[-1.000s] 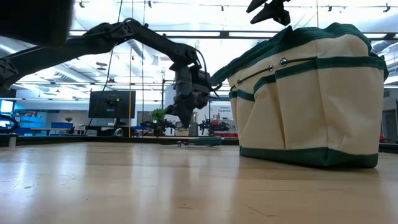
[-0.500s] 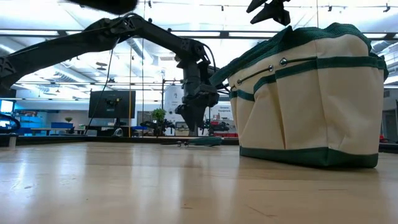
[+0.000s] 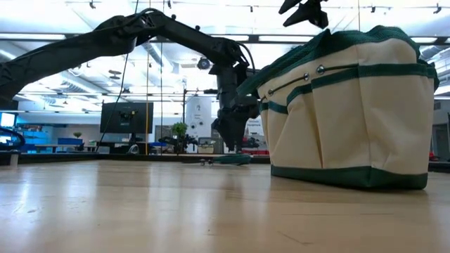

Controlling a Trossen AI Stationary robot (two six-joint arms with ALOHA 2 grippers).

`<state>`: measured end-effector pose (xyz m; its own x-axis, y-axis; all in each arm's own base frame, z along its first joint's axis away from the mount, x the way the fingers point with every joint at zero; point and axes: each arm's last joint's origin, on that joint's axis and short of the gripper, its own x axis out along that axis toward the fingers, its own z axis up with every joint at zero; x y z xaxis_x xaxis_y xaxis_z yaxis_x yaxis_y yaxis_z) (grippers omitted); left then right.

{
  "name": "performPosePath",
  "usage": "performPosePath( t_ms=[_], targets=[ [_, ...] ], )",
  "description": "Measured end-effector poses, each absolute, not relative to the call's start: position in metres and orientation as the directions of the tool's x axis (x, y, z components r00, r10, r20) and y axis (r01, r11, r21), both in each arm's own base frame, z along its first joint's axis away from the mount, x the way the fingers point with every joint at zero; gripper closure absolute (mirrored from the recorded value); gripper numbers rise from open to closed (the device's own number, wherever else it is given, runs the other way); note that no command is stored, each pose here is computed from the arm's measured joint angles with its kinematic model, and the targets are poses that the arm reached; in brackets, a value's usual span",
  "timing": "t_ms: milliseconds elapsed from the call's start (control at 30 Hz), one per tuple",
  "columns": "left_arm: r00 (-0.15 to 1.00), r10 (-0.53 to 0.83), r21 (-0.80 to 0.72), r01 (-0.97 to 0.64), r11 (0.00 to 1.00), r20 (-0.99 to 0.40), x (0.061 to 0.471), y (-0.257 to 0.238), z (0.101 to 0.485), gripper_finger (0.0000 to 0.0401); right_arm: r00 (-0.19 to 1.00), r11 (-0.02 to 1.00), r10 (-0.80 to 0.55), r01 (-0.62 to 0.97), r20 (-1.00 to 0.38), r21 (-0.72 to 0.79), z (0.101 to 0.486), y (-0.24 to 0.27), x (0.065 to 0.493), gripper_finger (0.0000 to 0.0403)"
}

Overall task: Pick & Place Garden tools in Gardening bag
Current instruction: Put the green shear scissors into the green gardening bag

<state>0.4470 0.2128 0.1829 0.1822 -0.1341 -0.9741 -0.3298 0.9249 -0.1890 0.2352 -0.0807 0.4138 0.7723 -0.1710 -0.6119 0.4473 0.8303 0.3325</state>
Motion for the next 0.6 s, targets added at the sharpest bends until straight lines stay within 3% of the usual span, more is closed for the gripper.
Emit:
performPosePath(
  t_ms=[300,600],
  targets=[
    [0.189,-0.128,-0.191,-0.366,0.911,-0.974,0.4482,0.2145,0.1799,0.0165,0.781,0.836,-0.165,0.434,-0.602,0.335,0.4147,-0.0778,0.2369,0.0238],
    [0.216,-0.148,-0.244,-0.535,0.809,-0.965,0.4498,0.2148,0.1804,0.0165,0.795,0.839,-0.17,0.427,-0.583,0.337,0.4166,-0.0783,0.2382,0.0238]
  ],
)
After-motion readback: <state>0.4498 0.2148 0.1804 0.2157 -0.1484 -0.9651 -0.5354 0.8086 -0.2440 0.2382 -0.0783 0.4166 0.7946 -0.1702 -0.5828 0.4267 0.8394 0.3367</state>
